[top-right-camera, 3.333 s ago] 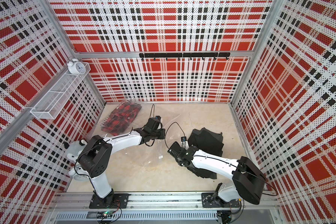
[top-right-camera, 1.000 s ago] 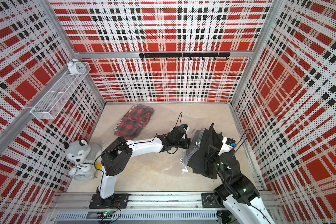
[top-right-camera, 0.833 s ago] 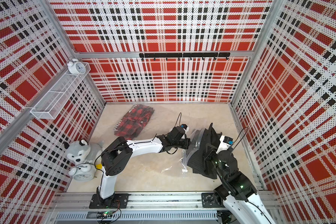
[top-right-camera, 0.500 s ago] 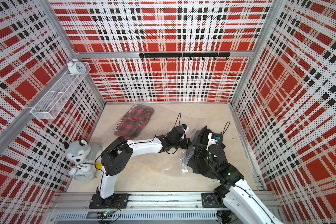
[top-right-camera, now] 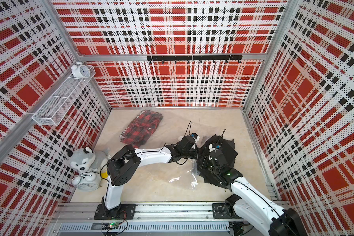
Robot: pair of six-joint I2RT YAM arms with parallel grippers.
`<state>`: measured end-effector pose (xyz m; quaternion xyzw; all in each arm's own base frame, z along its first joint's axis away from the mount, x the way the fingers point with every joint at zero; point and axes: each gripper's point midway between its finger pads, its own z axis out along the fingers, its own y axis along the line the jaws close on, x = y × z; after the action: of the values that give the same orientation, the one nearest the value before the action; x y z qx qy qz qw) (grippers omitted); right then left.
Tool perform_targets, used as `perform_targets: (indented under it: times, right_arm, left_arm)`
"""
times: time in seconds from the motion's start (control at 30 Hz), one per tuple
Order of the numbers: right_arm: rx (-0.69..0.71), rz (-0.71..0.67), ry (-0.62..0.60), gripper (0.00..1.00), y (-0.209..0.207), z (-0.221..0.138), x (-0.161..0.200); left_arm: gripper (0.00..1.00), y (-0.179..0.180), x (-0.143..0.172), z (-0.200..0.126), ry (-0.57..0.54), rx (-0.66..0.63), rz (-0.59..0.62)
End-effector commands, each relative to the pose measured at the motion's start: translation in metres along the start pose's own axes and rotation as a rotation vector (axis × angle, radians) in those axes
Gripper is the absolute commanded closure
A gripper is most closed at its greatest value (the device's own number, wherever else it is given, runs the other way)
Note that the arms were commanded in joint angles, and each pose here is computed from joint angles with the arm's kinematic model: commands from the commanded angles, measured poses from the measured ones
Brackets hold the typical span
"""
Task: Place the folded shirt into the vacuum bag
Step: Place the shirt in the vacuum bag.
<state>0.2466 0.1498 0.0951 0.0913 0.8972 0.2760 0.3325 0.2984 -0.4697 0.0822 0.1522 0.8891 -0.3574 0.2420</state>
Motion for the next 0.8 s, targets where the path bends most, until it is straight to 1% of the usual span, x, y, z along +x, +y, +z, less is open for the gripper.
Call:
perform_targets:
  times: [0.0, 0.2, 0.37, 0.5, 0.57, 0.6, 0.63, 0.67, 0.7, 0.77]
  right_arm:
    - [0.011, 0.022, 0.059, 1.00, -0.009, 0.010, 0.020]
    - [0.065, 0.043, 0.127, 1.00, -0.027, 0.022, 0.041]
    - [0.109, 0.056, 0.166, 1.00, -0.037, 0.028, 0.051]
    - [0.102, 0.053, 0.169, 1.00, -0.034, 0.026, 0.050]
    - [0.089, 0.040, 0.151, 1.00, -0.028, 0.021, 0.043]
    - [0.080, 0.030, 0.143, 0.93, -0.025, 0.019, 0.040]
    - [0.068, 0.019, 0.128, 0.80, -0.021, 0.016, 0.035]
    - [0.060, 0.011, 0.115, 0.61, -0.018, 0.012, 0.031]
    - [0.054, 0.002, 0.102, 0.51, -0.015, 0.009, 0.027]
    - [0.081, -0.007, 0.074, 0.38, -0.016, 0.002, 0.018]
  left_arm:
    - [0.98, -0.028, -0.027, -0.025, -0.089, 0.065, 0.012]
    - [0.99, -0.037, -0.037, -0.039, -0.121, 0.087, 0.017]
    - [0.98, -0.044, -0.044, -0.049, -0.162, 0.121, 0.024]
    - [0.98, -0.042, -0.045, -0.049, -0.185, 0.135, 0.019]
    - [0.98, -0.041, -0.044, -0.044, -0.180, 0.141, 0.018]
    - [0.98, -0.040, -0.043, -0.042, -0.178, 0.144, 0.018]
    - [0.98, -0.041, -0.042, -0.040, -0.177, 0.151, 0.019]
    - [0.98, -0.043, -0.043, -0.039, -0.180, 0.161, 0.022]
    - [0.97, -0.044, -0.043, -0.038, -0.182, 0.167, 0.025]
    - [0.97, -0.044, -0.044, -0.033, -0.181, 0.169, 0.027]
